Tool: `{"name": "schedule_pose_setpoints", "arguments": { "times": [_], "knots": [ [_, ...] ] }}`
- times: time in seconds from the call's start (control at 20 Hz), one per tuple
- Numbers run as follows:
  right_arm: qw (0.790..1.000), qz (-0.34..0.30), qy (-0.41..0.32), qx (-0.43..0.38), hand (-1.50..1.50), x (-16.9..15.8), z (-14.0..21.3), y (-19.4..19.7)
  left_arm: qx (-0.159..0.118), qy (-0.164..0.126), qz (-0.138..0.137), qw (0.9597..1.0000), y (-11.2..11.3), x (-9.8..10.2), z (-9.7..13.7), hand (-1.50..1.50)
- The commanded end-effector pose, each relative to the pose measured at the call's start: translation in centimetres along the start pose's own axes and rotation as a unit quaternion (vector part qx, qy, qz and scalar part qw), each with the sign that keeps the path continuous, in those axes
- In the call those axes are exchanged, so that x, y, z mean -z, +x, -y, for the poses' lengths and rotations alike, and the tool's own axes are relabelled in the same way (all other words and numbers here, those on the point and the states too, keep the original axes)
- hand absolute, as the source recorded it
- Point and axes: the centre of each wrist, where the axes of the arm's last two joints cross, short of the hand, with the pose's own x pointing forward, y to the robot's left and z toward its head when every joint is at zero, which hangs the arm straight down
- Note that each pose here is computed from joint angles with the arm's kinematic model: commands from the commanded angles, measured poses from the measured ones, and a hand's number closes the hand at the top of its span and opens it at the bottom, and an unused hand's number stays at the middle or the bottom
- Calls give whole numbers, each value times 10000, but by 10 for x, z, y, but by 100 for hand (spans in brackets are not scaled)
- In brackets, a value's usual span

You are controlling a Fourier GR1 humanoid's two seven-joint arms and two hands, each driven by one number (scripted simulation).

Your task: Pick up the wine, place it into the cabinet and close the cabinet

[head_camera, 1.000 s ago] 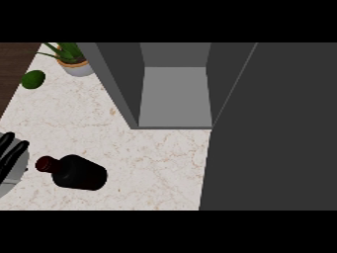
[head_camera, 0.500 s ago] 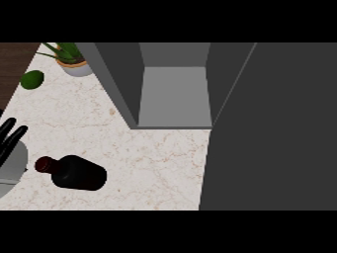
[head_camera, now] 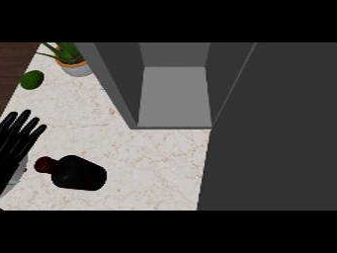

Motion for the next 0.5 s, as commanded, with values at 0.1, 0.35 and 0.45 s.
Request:
{"name": "schedule_pose_setpoints", "arguments": {
  "times": [0.1,0.35,0.45],
  "knots": [
    [9998,183,-28,111,-150,-8,3,3,-28,-95,-330,9994,-52,7,-4,-150],
    [9999,105,77,41,-150,-17,5,7,-47,-15,-496,9988,-80,-10,-27,-150],
    [9998,164,78,66,-150,-13,6,22,-12,-32,-524,9986,-100,22,-22,-150]
  ]
}}
